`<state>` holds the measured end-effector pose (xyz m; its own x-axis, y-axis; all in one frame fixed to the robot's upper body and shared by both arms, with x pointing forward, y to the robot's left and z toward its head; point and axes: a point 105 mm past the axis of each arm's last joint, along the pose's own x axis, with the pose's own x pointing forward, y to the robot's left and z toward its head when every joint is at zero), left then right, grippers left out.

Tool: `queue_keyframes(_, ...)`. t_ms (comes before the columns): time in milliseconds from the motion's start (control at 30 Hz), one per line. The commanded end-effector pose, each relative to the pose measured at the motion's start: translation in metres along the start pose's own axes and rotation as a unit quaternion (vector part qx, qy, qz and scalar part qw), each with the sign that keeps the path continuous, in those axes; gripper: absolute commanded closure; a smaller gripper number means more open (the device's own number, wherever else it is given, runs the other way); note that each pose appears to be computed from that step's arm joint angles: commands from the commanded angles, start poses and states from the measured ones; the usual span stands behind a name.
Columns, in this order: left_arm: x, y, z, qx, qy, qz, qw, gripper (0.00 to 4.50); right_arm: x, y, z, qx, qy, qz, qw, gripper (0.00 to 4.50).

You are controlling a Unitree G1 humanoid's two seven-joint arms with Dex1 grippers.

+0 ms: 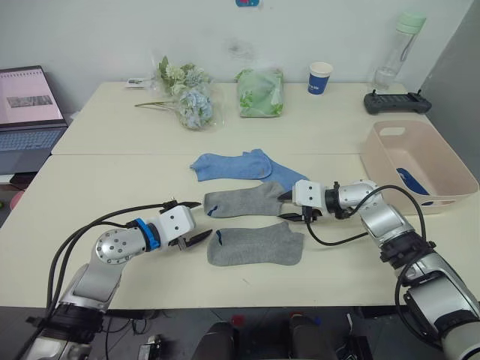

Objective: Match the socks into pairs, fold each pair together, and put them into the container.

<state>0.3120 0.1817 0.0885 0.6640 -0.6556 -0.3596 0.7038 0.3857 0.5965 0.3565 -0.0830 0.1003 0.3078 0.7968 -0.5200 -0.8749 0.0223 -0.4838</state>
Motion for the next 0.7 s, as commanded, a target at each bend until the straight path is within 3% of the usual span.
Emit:
queue_keyframes(33, 0.009, -0.005, -0.004, 0.012, 0.001, -0.014, 1.0, 0.69, 0.0, -0.004, 0.006, -0.034, 0.0, 0.011, 0.999, 2.09)
queue_keyframes(167, 0.014, -0.007, -0.006, 0.016, -0.001, -0.028, 0.999, 0.69, 0.001, -0.001, 0.005, -0.049, 0.005, 0.03, 0.998, 2.09)
queue_keyframes(200, 0.014, -0.007, -0.007, 0.017, -0.001, -0.03, 0.999, 0.86, 0.001, -0.002, 0.006, -0.056, 0.006, 0.027, 0.998, 2.09)
queue_keyframes(233, 0.015, -0.007, -0.007, 0.017, -0.002, -0.031, 0.999, 1.07, 0.002, -0.003, 0.007, -0.061, 0.007, 0.025, 0.998, 2.09)
queue_keyframes(333, 0.018, -0.006, -0.006, 0.011, -0.009, -0.034, 0.999, 1.87, 0.003, -0.007, 0.003, -0.063, 0.013, 0.013, 0.998, 2.69)
queue_keyframes(500, 0.019, -0.006, -0.004, 0.01, -0.012, -0.041, 0.999, 3.56, -0.002, -0.011, 0.003, -0.059, 0.012, 0.009, 0.998, 4.44)
queue_keyframes(600, 0.02, -0.003, -0.003, 0.008, -0.013, -0.04, 0.999, 4.48, -0.006, -0.015, 0.006, -0.047, 0.003, 0.004, 0.999, 4.5)
queue_keyframes(700, 0.02, 0.002, -0.001, 0.007, -0.019, -0.035, 0.999, 4.48, -0.009, -0.018, 0.012, -0.036, -0.011, 0.0, 0.999, 4.5)
